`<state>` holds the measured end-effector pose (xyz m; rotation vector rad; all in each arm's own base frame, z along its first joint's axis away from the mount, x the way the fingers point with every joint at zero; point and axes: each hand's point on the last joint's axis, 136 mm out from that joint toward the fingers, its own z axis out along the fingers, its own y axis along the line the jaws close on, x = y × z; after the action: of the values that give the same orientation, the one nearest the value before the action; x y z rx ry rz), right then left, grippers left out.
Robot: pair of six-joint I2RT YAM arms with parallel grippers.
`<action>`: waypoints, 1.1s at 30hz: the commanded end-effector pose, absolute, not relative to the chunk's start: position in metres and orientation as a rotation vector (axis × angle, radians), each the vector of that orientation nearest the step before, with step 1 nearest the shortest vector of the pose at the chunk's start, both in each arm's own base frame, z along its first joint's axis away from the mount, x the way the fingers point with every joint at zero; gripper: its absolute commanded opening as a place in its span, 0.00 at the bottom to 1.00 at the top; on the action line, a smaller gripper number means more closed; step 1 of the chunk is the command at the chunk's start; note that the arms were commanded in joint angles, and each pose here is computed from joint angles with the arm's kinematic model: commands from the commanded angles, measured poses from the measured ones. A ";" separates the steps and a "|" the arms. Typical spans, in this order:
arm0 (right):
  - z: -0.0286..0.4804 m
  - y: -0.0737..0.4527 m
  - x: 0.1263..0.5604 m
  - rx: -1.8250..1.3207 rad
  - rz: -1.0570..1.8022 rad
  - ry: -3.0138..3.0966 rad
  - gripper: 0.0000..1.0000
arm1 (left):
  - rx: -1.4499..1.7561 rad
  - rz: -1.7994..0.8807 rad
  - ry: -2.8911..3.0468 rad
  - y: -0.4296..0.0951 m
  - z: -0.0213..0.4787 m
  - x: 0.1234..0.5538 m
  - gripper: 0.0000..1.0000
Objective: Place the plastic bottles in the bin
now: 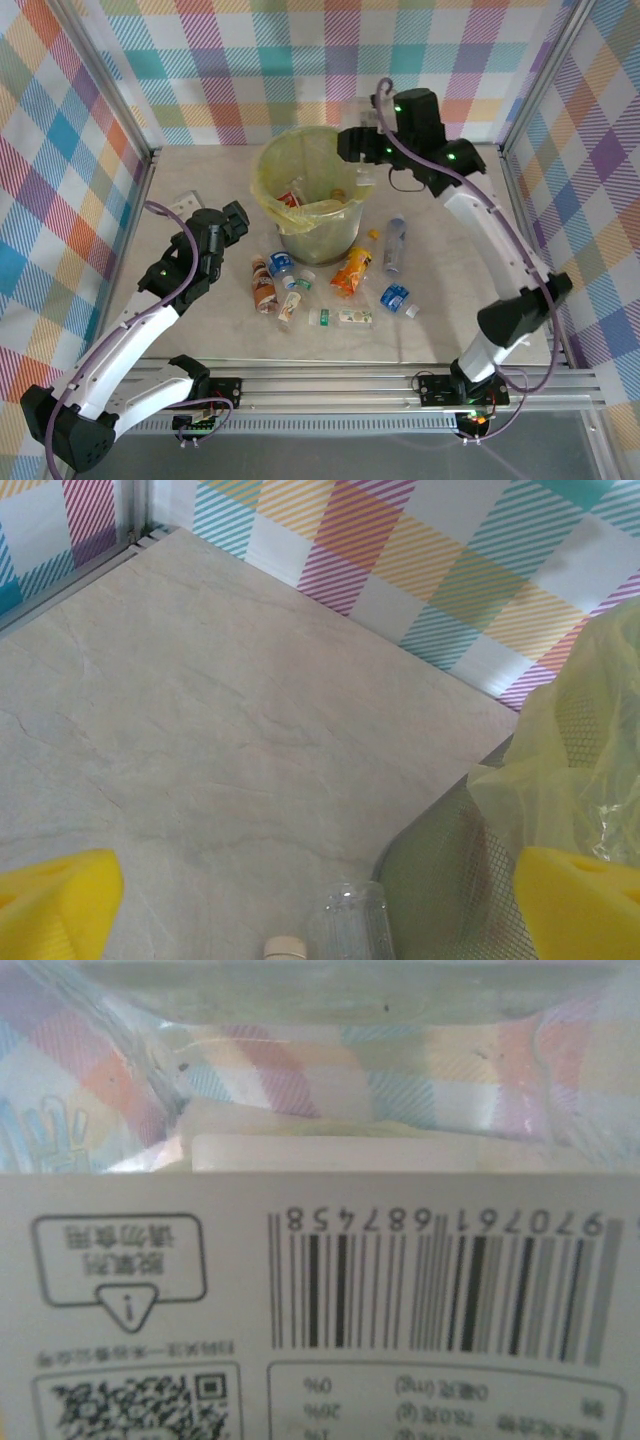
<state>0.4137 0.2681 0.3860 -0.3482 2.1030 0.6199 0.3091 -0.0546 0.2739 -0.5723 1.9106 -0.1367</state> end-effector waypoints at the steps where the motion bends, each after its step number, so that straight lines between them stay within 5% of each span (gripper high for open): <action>1: 0.396 0.295 0.416 -0.493 0.622 2.039 0.67 | -0.597 -0.172 1.886 -0.054 0.276 0.310 1.00; 14: 0.331 0.349 0.442 -0.747 0.533 2.143 0.66 | -0.605 -0.163 1.876 -0.049 0.276 0.305 1.00; 33: 0.256 0.340 0.443 -0.850 0.368 2.307 0.74 | -0.614 -0.153 1.878 -0.046 0.274 0.303 1.00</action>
<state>0.4471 0.3395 0.2701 -0.8003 2.2816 0.4073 0.3045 -0.0537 0.2739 -0.5848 1.8984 -0.1671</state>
